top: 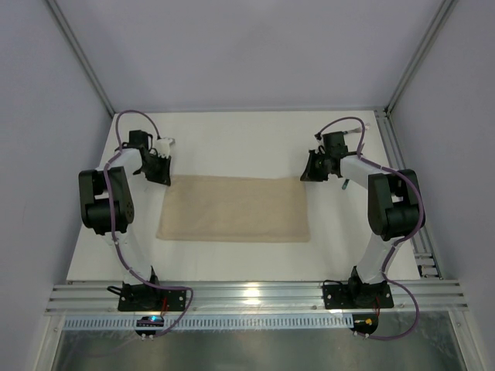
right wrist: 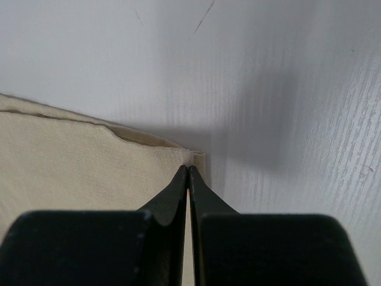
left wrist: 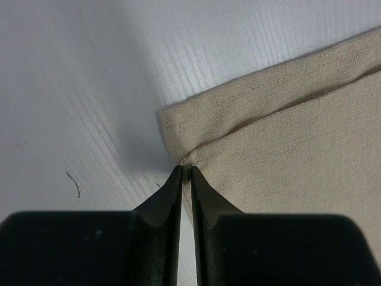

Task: Fold the napkin into a case and place the utensils inside
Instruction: Smooth out the rectangle-folded napkin at the center of the board.

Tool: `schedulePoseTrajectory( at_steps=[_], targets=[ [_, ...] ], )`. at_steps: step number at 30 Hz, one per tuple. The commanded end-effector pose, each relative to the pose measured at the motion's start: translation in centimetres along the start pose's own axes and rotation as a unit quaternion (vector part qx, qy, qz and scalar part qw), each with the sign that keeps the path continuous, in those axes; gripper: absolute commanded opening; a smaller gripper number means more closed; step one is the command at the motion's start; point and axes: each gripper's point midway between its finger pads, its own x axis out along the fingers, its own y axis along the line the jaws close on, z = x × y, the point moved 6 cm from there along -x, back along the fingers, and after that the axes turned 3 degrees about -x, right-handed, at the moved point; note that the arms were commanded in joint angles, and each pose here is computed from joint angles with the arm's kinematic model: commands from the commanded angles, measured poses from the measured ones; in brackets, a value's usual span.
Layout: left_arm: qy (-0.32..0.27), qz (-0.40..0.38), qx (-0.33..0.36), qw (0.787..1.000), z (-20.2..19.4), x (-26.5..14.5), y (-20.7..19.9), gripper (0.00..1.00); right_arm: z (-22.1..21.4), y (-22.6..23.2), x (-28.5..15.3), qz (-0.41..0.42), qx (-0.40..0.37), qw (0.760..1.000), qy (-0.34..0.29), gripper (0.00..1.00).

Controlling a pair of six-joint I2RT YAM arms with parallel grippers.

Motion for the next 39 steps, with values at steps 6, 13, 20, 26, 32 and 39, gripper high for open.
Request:
schedulePoseTrajectory(
  at_steps=[6, 13, 20, 26, 32, 39],
  targets=[
    [-0.017, -0.011, 0.012, 1.0, 1.0, -0.6, -0.3, 0.0, 1.0, 0.7, -0.5, 0.012, -0.006, 1.0, -0.025, 0.04],
    [-0.055, 0.008, 0.022, 0.998, 2.1, -2.2, -0.5, 0.0, 1.0, 0.5, -0.8, 0.005, -0.003, 1.0, -0.03, 0.04],
    [-0.067, 0.003, 0.018, 0.998, 2.3, -3.0, -1.0, 0.0, 1.1, 0.6, -1.4, 0.003, -0.009, 0.999, -0.037, 0.04],
    [-0.062, 0.003, 0.015, 0.998, 2.5, -2.9, -0.8, 0.0, 1.2, 0.8, -1.5, 0.006, -0.01, 0.999, -0.038, 0.04],
    [-0.034, -0.015, 0.01, 0.999, 2.5, -1.5, -0.7, 0.01, 0.9, 0.7, -1.3, 0.008, -0.009, 0.999, -0.033, 0.04],
    [-0.019, -0.014, 0.033, 0.999, 3.3, -0.4, -1.4, 0.23, 0.9, 0.7, -1.4, 0.008, -0.008, 0.999, -0.032, 0.04]
  ],
)
